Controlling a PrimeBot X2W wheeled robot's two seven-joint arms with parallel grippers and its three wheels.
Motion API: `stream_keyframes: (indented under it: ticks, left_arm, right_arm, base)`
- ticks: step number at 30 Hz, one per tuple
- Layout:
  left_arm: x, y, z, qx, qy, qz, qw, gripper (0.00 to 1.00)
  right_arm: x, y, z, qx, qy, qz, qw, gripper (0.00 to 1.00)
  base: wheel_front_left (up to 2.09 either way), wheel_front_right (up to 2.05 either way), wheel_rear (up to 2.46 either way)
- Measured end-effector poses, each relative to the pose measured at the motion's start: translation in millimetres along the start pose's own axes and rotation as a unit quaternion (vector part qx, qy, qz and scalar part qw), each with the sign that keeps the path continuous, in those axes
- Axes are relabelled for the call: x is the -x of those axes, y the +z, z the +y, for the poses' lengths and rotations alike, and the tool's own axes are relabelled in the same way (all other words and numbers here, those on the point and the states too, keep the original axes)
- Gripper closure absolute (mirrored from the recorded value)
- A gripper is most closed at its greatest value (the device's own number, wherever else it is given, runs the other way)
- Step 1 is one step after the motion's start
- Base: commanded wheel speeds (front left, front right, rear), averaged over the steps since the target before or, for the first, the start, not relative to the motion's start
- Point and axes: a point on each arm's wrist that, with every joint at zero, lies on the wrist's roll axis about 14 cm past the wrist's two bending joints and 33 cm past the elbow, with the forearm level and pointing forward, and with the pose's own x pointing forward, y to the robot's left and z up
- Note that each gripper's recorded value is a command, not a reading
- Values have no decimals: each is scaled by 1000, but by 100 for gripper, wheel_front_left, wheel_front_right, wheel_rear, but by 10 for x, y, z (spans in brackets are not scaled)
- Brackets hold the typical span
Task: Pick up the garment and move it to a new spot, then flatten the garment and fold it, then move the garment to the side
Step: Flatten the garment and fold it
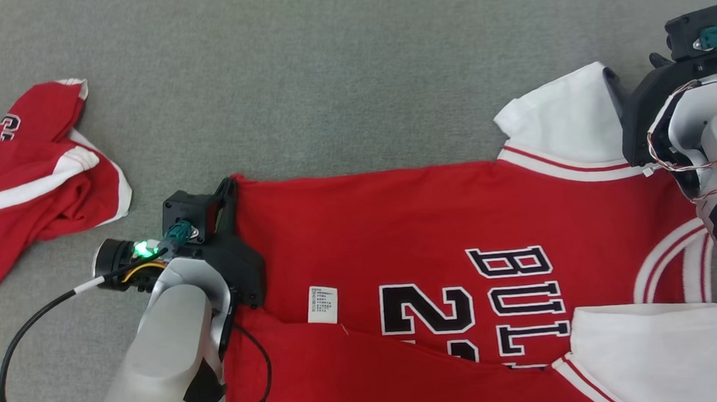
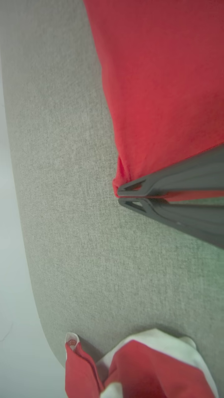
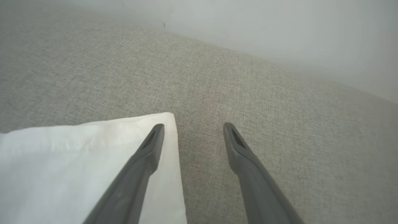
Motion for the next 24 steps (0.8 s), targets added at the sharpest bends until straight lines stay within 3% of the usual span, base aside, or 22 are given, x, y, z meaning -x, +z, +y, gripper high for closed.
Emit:
stream_keyframes:
  ticks: [1,2,4,5,6,8,14,18,24]
  left_arm:
    - [-11,11,-2,1,-1,-4,1000,100]
    - [-19,13,2,3,0,-6,1000,100]
    - [-33,-11,7,3,2,-6,1000,100]
    - [-40,-26,8,2,2,-5,1000,100]
    - [-46,-43,11,2,4,-3,1000,100]
    - [-53,-59,14,3,5,-3,1000,100]
    - [-83,105,14,8,14,-31,999,100]
    - [-94,329,10,8,16,-65,998,100]
    - [-35,471,62,4,21,-92,996,100]
  right_arm:
    - [-44,-45,22,-2,2,8,1000,15]
    - [-87,-87,67,-1,6,15,1000,18]
    - [-170,-155,176,-3,17,27,999,34]
    - [-207,-172,217,-4,21,32,999,52]
    - [-239,-176,239,-4,23,34,999,60]
    - [-286,-200,276,0,27,38,999,100]
    - [-290,-50,-23,12,-5,-8,1000,100]
    - [-209,276,-292,22,-36,-88,995,100]
    - [-79,511,-366,25,-50,-147,987,100]
  base:
    - [0,0,0]
    - [0,0,0]
    - [0,0,0]
    - [0,0,0]
    - [0,0,0]
    - [0,0,0]
    - [0,0,0]
    - [0,0,0]
    - [0,0,0]
